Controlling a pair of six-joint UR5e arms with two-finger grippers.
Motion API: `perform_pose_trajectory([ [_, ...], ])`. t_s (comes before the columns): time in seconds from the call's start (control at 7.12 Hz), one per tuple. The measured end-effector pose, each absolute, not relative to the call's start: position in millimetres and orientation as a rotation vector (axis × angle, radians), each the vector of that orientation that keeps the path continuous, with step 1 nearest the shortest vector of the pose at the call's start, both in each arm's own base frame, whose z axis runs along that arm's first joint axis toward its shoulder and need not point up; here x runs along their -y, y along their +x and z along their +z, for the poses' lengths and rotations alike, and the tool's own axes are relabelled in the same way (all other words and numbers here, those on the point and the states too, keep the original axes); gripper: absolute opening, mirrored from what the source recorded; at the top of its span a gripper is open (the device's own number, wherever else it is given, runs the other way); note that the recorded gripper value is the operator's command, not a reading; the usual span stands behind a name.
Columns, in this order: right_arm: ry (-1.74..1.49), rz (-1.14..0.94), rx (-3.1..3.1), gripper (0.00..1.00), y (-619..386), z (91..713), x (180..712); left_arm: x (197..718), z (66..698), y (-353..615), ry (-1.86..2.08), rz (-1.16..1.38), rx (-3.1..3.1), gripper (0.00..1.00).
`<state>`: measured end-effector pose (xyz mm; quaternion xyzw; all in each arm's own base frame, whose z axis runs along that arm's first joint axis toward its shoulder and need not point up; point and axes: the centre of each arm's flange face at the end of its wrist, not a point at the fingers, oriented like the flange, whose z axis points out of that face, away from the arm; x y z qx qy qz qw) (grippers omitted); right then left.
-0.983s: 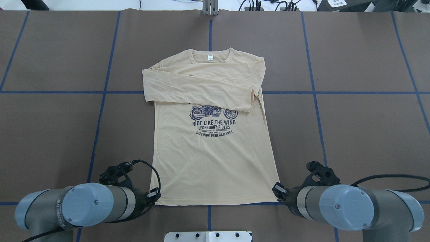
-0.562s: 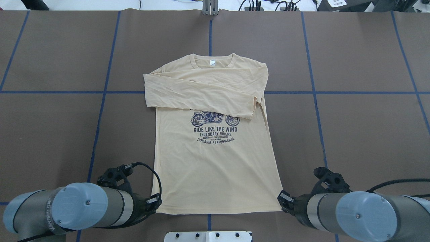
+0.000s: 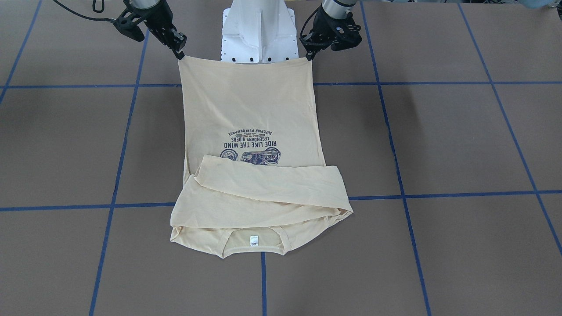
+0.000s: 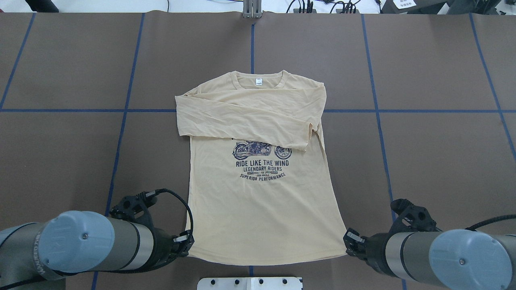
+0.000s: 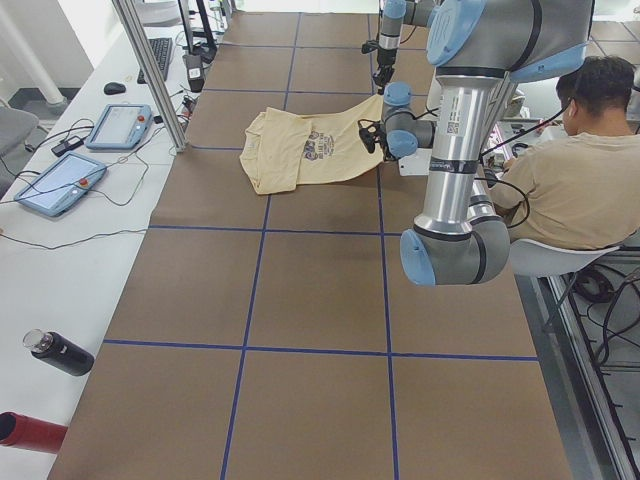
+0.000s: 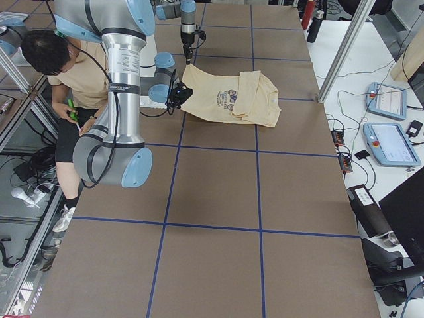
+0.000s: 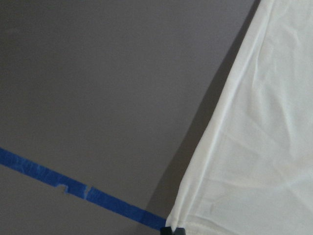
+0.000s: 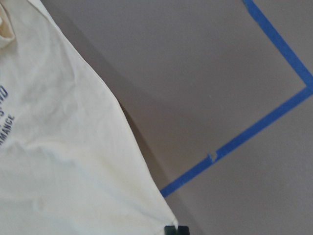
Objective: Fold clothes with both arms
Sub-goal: 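Lift the hem with both grippers and fold it toward the collar, then lay the hem onto the collar edge and open both grippers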
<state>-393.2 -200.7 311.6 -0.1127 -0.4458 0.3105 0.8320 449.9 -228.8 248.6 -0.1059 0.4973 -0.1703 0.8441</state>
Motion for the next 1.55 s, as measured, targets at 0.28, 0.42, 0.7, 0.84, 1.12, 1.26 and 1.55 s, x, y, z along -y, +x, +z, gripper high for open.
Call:
perform_pose_trajectory([
  [0.28,-0.206,0.689,0.960,0.00,-398.5,309.4,296.4,331.3,247.8,421.6,-0.138,-0.367,-1.075,0.00],
  [0.42,-0.206,0.698,0.949,0.00,-397.5,306.6,363.6,392.9,253.4,423.1,-0.091,-0.396,-1.067,0.00],
  [0.7,-0.189,0.697,0.894,0.00,-393.0,290.2,479.6,485.9,284.3,425.0,-0.019,-0.462,-1.085,0.00],
  [0.84,-0.177,0.702,0.862,0.00,-397.5,285.8,521.9,518.4,300.4,424.3,0.008,-0.487,-1.098,0.00],
  [1.12,-0.146,0.694,0.798,0.00,-419.6,285.0,585.1,559.1,309.6,424.5,0.039,-0.523,-1.107,0.00],
  [1.26,-0.126,0.685,0.762,0.00,-436.0,288.7,610.7,572.7,313.7,431.4,0.051,-0.531,-1.109,0.00],
  [1.55,-0.086,0.665,0.730,0.00,-461.0,315.4,643.4,605.3,323.9,453.2,0.108,-0.566,-1.098,0.00],
])
